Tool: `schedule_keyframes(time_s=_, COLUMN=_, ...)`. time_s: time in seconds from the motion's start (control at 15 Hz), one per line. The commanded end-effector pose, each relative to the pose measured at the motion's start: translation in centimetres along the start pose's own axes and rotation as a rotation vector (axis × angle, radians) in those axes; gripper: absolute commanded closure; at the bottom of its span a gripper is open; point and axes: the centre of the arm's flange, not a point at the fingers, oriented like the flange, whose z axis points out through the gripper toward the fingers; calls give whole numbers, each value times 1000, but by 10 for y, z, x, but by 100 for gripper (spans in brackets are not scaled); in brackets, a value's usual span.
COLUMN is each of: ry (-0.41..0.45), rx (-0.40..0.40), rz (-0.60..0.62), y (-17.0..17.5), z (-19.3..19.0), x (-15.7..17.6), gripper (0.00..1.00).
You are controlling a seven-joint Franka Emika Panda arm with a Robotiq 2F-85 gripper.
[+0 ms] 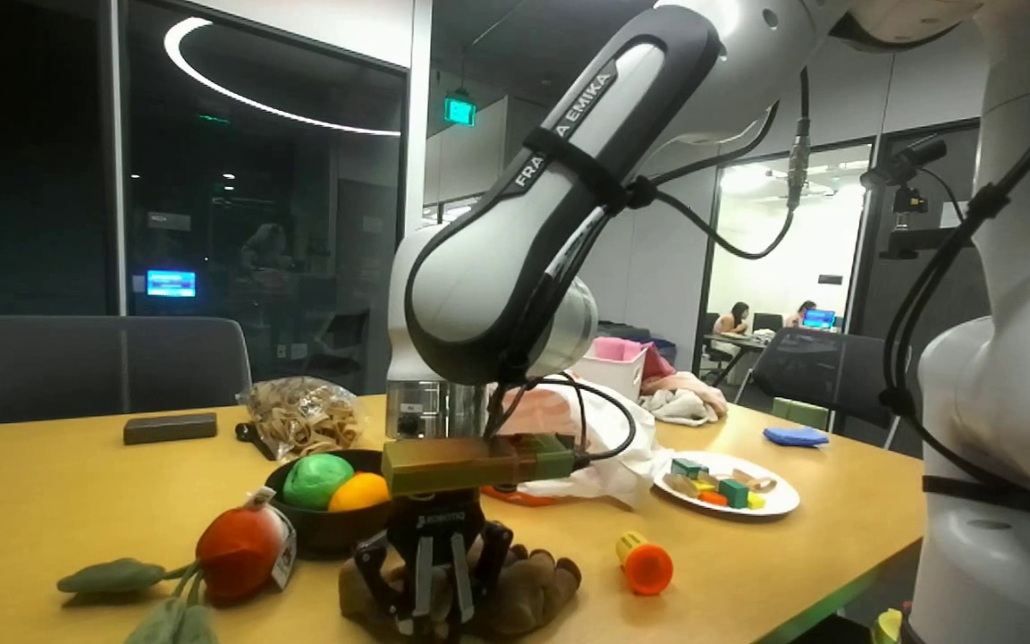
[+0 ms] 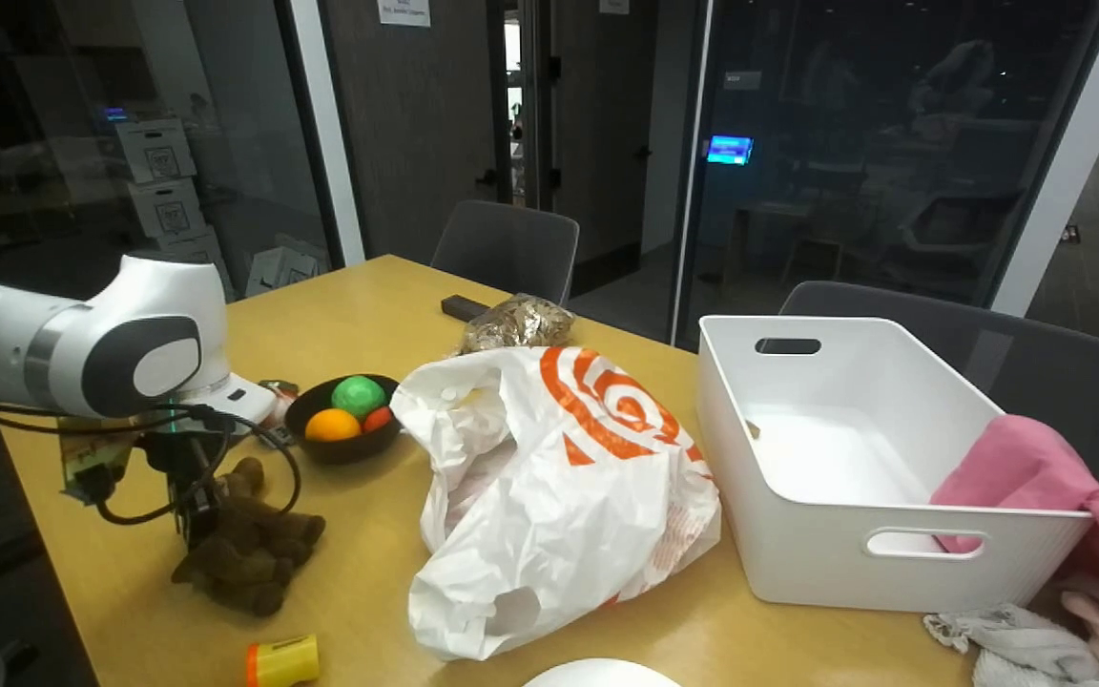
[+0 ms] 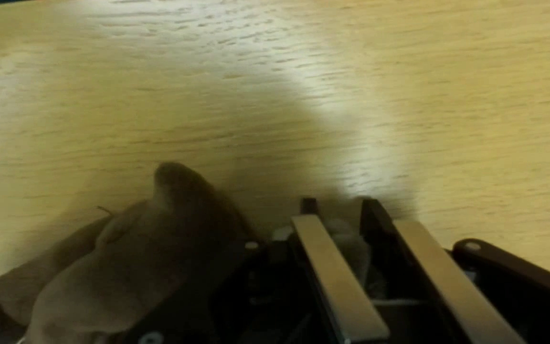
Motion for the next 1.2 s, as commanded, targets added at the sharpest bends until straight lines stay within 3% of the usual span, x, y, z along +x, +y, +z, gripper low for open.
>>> schedule_keyframes(time_s=0.0, ry=64, rx=-58, rz=26, y=-11, z=-4, x=-4, gripper=94)
schedule_keyframes(time_s=0.13, ry=84, rx=-97, rz=30, y=-14, z=-9, x=-9, gripper=98)
schedule_keyframes(time_s=0.53, ry=152, rx=-213, rz=96, y=-14, z=-35, x=-38, gripper=95)
schedule_keyframes(time_s=0.73, ry=228, rx=-260, rz=138, y=-13, z=-63, x=-72, gripper=96)
schedule_keyframes(time_s=1.13, ry=357, rx=-464, rz=283, y=14, z=-132, x=-99, gripper=97)
